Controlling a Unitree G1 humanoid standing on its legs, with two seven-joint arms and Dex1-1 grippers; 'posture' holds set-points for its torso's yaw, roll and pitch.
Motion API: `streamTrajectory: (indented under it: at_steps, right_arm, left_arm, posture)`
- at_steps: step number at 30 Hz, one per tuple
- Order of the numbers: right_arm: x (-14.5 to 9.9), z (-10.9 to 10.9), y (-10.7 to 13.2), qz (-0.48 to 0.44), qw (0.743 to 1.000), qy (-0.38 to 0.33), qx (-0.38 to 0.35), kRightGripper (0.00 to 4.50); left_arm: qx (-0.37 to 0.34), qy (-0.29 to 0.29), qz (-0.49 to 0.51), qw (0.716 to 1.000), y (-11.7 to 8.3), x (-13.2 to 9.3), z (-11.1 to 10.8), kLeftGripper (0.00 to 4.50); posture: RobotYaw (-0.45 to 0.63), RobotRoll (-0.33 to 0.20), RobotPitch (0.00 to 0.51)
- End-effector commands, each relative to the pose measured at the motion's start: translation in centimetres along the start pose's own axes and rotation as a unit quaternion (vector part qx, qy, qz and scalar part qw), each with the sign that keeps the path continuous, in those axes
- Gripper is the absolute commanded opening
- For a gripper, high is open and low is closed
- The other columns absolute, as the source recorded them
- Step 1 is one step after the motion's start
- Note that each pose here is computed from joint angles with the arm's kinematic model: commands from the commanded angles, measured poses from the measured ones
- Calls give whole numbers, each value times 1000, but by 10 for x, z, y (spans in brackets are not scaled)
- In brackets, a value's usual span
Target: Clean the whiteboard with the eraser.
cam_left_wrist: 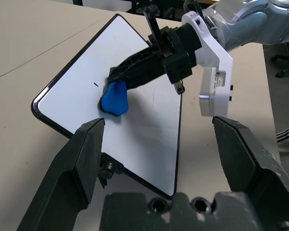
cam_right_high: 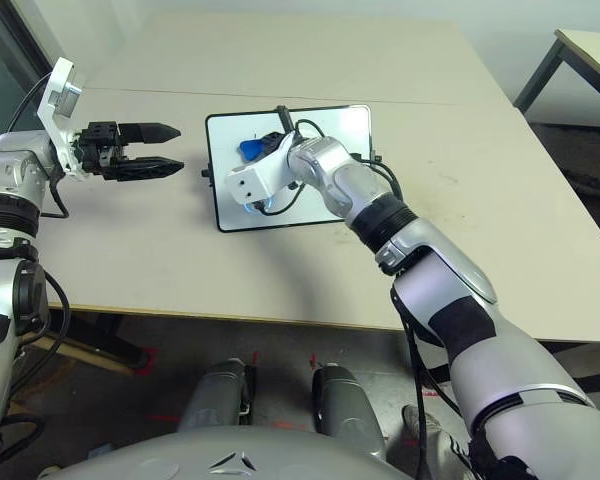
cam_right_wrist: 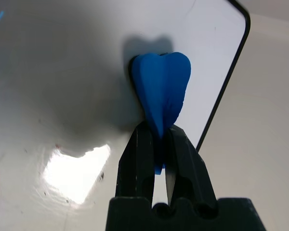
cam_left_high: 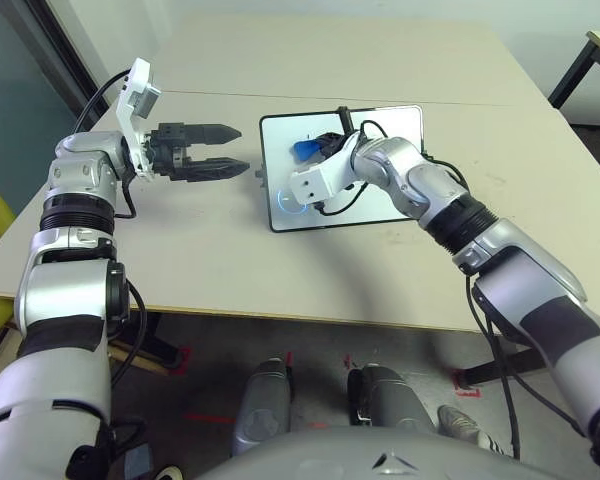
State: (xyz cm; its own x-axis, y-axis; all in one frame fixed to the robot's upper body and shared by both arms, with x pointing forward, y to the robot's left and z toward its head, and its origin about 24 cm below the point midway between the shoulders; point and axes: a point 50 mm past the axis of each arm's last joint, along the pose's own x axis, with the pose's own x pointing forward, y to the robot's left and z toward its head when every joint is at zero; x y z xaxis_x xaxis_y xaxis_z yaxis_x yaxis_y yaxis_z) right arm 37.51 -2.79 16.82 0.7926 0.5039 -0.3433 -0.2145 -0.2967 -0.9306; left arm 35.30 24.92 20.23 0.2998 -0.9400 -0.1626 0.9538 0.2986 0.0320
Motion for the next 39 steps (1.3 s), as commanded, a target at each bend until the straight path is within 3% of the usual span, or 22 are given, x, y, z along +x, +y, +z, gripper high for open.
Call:
streamTrajectory:
  at_steps: [1,20,35,39]
  right_arm:
    - [1,-1,3,8,1000,0,4,106]
    - [-2,-49,-9,-10,996,89,14,106]
    - [-11,-63,-9,-8,995,95,25,106]
    - [-12,-61,0,10,996,84,20,106]
  left_arm:
    - [12,-1,0,1000,1,0,7,4500]
    - [12,-1,1,1000,1,0,8,4500]
    - [12,-1,2,1000,1,-1,8,4500]
    - [11,-1,2,1000,1,0,7,4500]
  posture:
    - [144,0,36]
    - [139,0,38]
    - [134,0,40]
    - [134,0,40]
